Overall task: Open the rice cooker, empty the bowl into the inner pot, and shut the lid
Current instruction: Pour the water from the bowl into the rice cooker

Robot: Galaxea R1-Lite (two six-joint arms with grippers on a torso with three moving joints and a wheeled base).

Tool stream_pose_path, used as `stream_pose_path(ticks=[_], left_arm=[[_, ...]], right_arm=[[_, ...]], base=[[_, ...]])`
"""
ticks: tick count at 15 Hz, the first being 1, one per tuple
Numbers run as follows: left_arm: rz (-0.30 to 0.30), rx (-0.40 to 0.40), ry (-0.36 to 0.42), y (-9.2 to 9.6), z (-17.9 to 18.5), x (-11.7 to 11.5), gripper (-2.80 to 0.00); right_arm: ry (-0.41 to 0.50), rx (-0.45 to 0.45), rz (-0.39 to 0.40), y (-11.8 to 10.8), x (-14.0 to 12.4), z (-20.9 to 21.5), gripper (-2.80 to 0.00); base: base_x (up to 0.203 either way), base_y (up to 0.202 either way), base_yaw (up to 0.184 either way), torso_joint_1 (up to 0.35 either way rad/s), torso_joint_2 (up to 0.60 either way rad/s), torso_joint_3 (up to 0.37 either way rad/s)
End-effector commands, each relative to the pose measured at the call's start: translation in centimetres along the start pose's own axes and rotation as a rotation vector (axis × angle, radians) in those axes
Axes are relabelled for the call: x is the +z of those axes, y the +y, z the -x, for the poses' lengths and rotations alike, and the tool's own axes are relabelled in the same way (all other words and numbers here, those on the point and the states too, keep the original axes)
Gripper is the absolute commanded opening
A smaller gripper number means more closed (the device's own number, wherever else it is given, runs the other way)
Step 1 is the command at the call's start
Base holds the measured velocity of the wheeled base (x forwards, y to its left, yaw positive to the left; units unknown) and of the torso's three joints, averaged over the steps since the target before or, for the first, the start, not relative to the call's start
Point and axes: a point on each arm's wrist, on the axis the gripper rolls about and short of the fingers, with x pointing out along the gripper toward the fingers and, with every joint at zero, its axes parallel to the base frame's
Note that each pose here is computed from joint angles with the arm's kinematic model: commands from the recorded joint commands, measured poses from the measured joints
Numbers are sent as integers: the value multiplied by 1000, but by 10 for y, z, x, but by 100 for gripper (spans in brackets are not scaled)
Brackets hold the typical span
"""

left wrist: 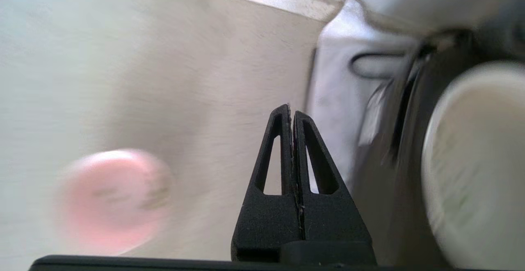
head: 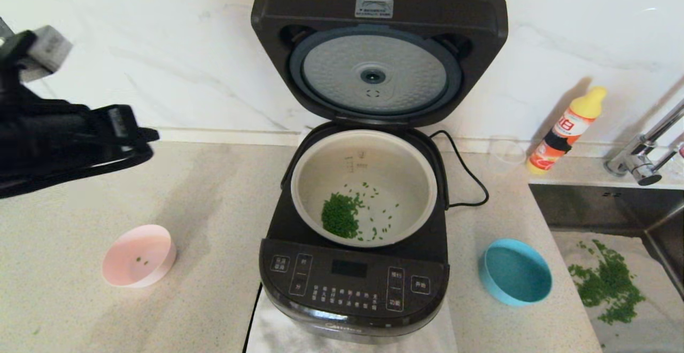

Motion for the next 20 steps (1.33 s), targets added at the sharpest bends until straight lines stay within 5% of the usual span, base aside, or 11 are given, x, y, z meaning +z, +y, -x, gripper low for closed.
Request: stream_pose_path(ticks=[1, 6, 11, 15, 18, 20], left_arm=[[-91, -32, -161, 16, 99, -24, -280], [-181, 6, -240, 48, 187, -143, -280], [-209, 49, -177, 63, 175, -254, -280], [-203, 38, -166, 65, 162, -269, -280], [-171, 32, -300, 65, 158, -264, -280], [-154, 32, -298, 65, 156, -267, -280]], right_arm=[[1, 1, 0, 0, 0, 0, -280], [1, 1, 0, 0, 0, 0, -280], [3, 1, 0, 0, 0, 0, -280], [1, 1, 0, 0, 0, 0, -280], [0, 1, 0, 0, 0, 0, -280], [1, 1, 1, 0, 0, 0, -280]], base=[[0, 0, 0, 0, 0, 0], [0, 0, 0, 0, 0, 0], [0, 0, 0, 0, 0, 0], [0, 0, 0, 0, 0, 0], [0, 0, 0, 0, 0, 0], [0, 0, 0, 0, 0, 0]])
